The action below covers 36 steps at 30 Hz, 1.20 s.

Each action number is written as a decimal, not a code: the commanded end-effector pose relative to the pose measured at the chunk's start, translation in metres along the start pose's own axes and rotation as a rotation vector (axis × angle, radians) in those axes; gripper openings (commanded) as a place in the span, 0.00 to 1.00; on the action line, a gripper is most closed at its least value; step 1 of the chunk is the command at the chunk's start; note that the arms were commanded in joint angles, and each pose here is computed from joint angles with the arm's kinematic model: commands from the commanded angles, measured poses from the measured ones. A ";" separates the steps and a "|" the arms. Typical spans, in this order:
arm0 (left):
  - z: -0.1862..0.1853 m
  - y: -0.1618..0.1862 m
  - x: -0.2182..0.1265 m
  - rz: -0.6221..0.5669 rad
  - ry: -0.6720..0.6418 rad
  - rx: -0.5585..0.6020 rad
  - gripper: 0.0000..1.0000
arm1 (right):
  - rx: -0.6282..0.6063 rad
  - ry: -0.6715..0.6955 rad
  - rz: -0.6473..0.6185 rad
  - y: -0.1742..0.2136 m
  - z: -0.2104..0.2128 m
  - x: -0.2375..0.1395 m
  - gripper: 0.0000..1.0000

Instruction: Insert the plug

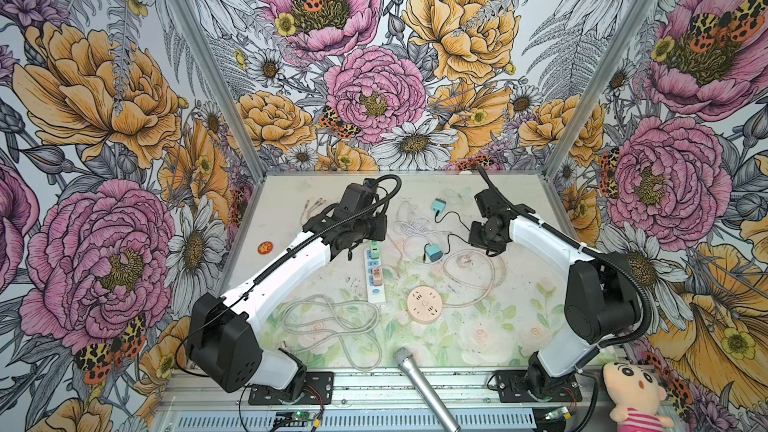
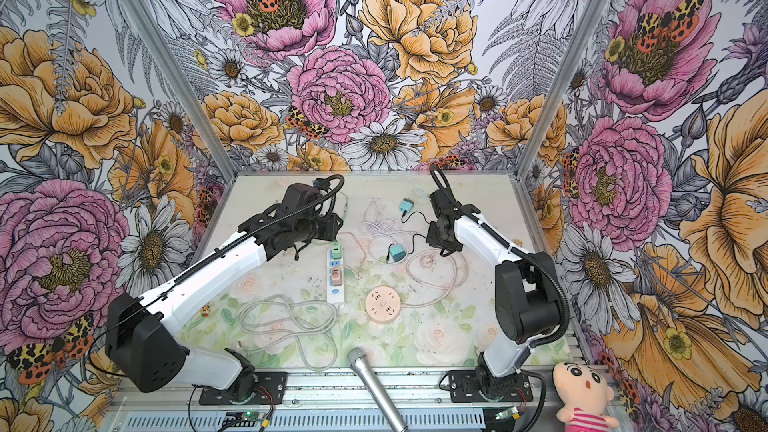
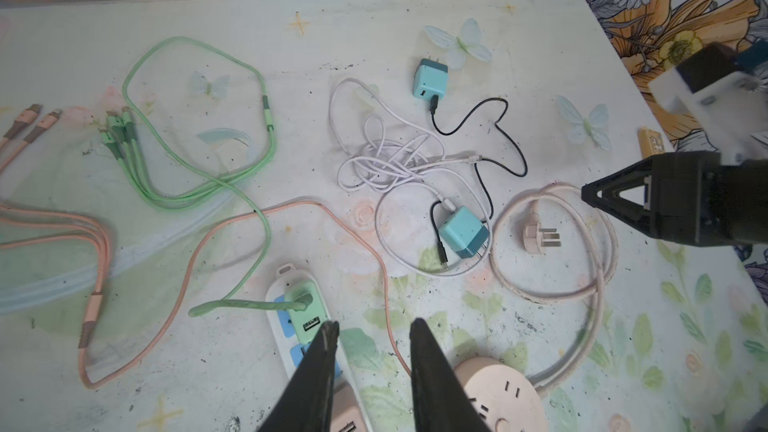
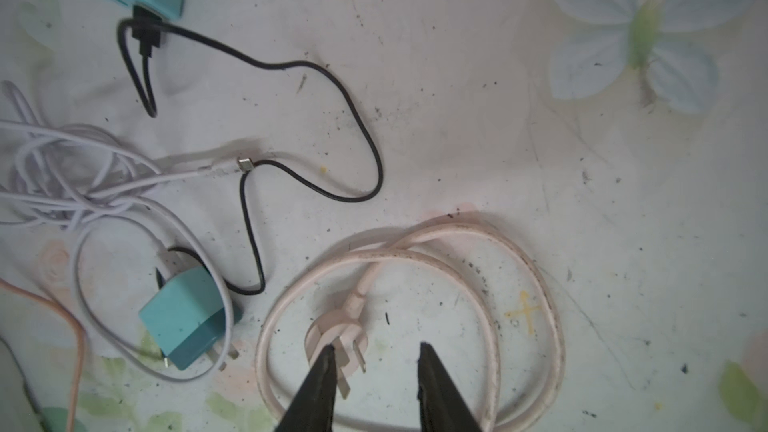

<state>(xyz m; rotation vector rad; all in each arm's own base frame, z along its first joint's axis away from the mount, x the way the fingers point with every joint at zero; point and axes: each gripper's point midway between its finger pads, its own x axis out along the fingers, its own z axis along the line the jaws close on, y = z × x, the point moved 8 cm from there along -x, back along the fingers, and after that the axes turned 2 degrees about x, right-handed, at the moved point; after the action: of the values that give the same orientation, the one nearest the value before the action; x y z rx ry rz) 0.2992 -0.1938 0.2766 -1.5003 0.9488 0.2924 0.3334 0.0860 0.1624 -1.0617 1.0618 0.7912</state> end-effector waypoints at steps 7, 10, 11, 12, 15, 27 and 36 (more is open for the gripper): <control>-0.032 0.011 0.004 0.050 0.106 0.013 0.26 | 0.041 0.134 0.044 0.028 -0.024 0.021 0.19; -0.049 0.016 0.007 0.070 0.144 0.053 0.26 | 0.045 0.160 0.069 0.033 -0.027 0.031 0.17; -0.053 0.018 0.008 0.075 0.146 0.061 0.26 | 0.044 0.167 0.080 0.034 -0.028 0.035 0.15; -0.056 0.020 0.009 0.080 0.146 0.067 0.26 | 0.042 0.176 0.090 0.035 -0.029 0.038 0.14; -0.061 0.023 0.008 0.087 0.152 0.073 0.26 | 0.037 0.215 0.096 0.036 -0.032 0.046 0.11; -0.063 0.026 0.003 0.091 0.152 0.076 0.26 | 0.187 0.296 0.124 0.032 -0.084 0.067 0.02; -0.068 0.033 0.016 0.133 0.153 0.087 0.26 | 0.335 0.332 0.083 0.027 -0.133 0.049 0.00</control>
<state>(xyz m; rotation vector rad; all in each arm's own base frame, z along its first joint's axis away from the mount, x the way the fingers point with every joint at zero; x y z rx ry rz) 0.2622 -0.2510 0.2535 -1.3982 1.1530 0.2408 0.2963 -0.0229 0.0945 -0.8906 1.4284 0.5035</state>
